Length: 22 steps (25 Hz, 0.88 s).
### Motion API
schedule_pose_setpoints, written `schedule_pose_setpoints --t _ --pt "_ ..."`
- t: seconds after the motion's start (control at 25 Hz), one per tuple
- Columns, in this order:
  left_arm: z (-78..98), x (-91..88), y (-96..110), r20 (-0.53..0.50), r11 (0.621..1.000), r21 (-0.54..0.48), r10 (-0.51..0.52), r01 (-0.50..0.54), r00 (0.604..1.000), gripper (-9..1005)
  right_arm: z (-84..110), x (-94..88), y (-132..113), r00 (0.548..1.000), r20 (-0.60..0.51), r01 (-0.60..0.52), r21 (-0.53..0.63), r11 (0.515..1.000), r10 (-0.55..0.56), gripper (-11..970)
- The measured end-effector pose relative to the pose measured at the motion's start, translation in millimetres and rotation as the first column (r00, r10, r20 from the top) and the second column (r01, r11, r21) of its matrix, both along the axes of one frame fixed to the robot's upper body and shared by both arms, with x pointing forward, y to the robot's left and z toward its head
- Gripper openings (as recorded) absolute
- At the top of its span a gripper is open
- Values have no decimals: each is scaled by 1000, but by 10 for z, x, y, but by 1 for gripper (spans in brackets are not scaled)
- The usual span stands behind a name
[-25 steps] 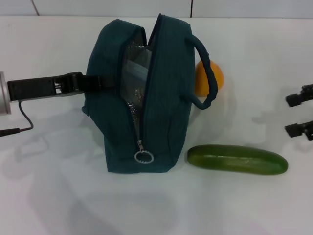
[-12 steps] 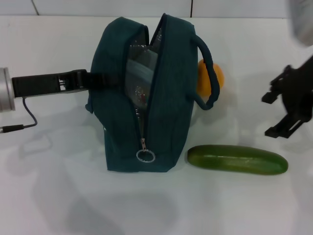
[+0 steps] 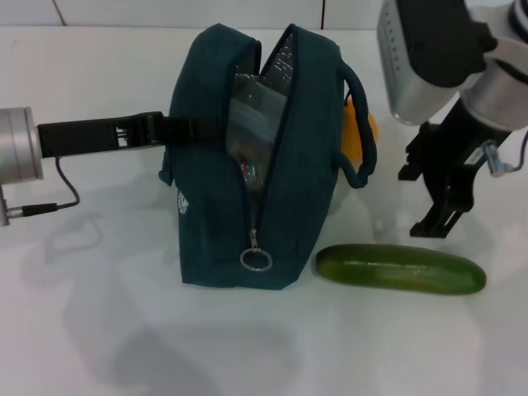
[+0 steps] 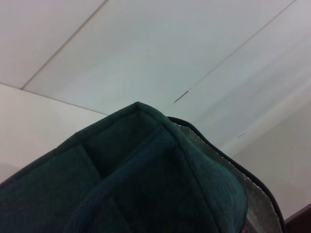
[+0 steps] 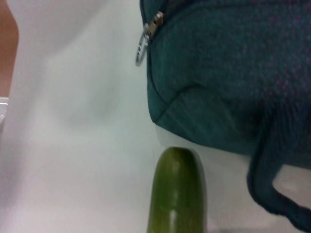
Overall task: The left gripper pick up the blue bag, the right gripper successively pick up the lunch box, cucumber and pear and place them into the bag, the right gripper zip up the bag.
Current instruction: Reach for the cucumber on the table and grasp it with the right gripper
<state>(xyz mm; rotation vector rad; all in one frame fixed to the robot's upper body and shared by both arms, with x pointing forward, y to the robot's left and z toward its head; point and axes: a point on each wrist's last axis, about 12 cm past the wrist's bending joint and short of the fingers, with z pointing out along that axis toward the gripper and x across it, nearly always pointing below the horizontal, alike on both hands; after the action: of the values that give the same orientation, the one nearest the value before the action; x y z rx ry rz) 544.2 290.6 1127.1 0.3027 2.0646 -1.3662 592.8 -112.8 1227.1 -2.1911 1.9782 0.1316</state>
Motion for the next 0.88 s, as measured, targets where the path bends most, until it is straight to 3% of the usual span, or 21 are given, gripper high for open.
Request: schedule_pose_setpoints --t 0.6,0.88 --pt "1 12 -10 5 1000 -4 -1 1 1000 41 -348 -103 203 992 -123 -29 18 999 31 793" --pt "8 19 -16 7 1000 -5 -3 3 1000 41 -455 -92 216 992 -123 -27 7 1000 27 795"
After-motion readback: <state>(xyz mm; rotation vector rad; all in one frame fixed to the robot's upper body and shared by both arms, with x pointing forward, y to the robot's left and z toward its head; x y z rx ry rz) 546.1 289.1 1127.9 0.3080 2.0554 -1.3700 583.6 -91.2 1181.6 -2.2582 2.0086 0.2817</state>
